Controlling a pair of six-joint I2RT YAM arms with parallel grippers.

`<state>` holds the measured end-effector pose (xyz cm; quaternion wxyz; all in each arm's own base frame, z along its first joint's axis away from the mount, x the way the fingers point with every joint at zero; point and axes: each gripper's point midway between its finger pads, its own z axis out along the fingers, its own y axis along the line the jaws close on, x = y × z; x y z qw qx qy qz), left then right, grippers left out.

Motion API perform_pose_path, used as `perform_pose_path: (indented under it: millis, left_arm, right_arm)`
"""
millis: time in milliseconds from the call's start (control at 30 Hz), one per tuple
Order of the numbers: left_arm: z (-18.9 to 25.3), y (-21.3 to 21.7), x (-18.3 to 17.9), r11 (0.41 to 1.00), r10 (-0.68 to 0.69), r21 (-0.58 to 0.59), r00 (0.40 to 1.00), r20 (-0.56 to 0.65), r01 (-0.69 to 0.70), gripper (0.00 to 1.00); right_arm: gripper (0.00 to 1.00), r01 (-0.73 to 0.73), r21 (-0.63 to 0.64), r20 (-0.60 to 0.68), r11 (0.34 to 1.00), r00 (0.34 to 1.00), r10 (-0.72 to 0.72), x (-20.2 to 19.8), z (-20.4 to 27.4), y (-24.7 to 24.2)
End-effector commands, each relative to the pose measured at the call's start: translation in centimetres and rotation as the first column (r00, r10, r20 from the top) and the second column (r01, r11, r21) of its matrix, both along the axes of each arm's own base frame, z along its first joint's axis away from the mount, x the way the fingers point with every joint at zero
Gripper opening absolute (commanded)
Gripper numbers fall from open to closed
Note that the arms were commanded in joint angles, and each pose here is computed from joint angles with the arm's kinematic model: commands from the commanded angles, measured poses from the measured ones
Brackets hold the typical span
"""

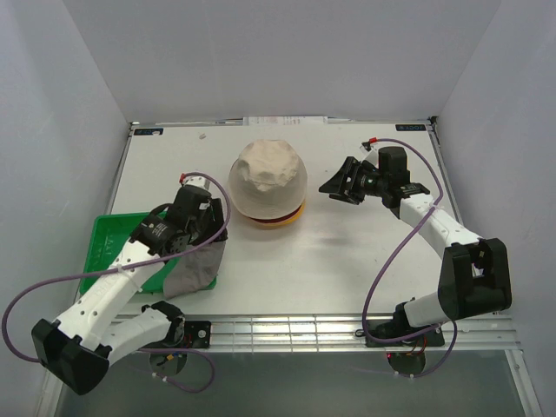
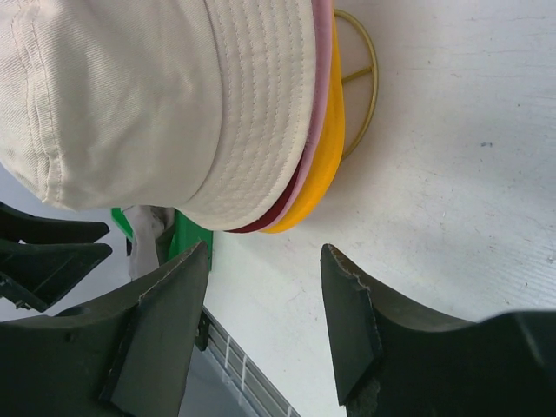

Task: Stack the hats

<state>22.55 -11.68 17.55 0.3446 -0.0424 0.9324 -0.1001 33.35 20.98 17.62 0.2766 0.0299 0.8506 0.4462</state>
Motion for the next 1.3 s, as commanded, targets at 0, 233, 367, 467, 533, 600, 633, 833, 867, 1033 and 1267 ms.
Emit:
perform_pose_path:
  millis: [0,233,367,467,533,600,633,833,867,1033,1267]
  left_arm:
    - [0.0,0.6,0.1,0.994,0.046,0.095,0.999,0.014,-0.048,0.72]
    - [-1.8,-0.4,-1.2,0.970,0.037,0.240,0.999,-0.032,-0.028,0.72]
    - [-1.9,0.5,-1.1,0.947,0.089,0.312,0.995,-0.036,-0.073,0.68]
    - [-1.7,1.2,-1.2,0.930,0.106,0.357,0.994,-0.037,-0.086,0.62]
    - [-2.1,1.4,-1.3,0.925,0.108,0.371,0.993,-0.043,-0.085,0.58]
    - [-2.4,1.3,-1.4,0.924,0.105,0.375,0.993,-0.051,-0.079,0.56]
    - [-2.5,1.3,-1.5,0.923,0.103,0.377,0.993,-0.053,-0.076,0.56]
    - [-2.8,0.8,-1.6,0.919,0.080,0.392,0.995,-0.065,-0.048,0.50]
    - [-3.1,0.6,-1.7,0.920,0.079,0.388,0.994,-0.073,-0.045,0.47]
    - [-3.5,0.2,-1.6,0.930,0.083,0.365,0.994,-0.075,-0.050,0.29]
    - [0.2,0.3,-0.6,0.943,0.102,0.318,0.995,-0.002,-0.096,0.00]
  right_arm:
    - [0.60,-0.003,-0.013,0.056,1.000,0.998,0.004,0.1,0.8,-0.2]
    - [0.60,-0.007,-0.016,0.048,1.000,0.999,0.008,0.0,0.4,-0.1]
    - [0.60,-0.009,-0.016,0.046,1.000,0.999,0.010,-0.1,0.3,-0.2]
    - [0.60,-0.008,-0.018,0.047,1.000,0.999,0.009,-0.2,0.2,-0.2]
    - [0.60,-0.008,-0.015,0.044,1.000,0.999,0.009,-0.3,0.2,-0.2]
    - [0.60,-0.006,-0.011,0.045,1.000,0.999,0.006,-0.4,0.2,-0.3]
    - [0.60,-0.007,-0.010,0.046,1.000,0.999,0.007,-0.4,0.2,-0.2]
    - [0.60,-0.008,-0.006,0.046,1.000,0.999,0.008,-0.5,0.3,-0.2]
    - [0.60,-0.006,-0.005,0.049,1.000,0.999,0.007,-0.5,0.4,-0.2]
    - [0.60,-0.009,-0.002,0.046,1.000,0.999,0.009,-0.6,0.3,-0.2]
    - [0.57,-0.020,0.008,0.077,1.000,0.997,0.019,-0.6,1.8,0.0]
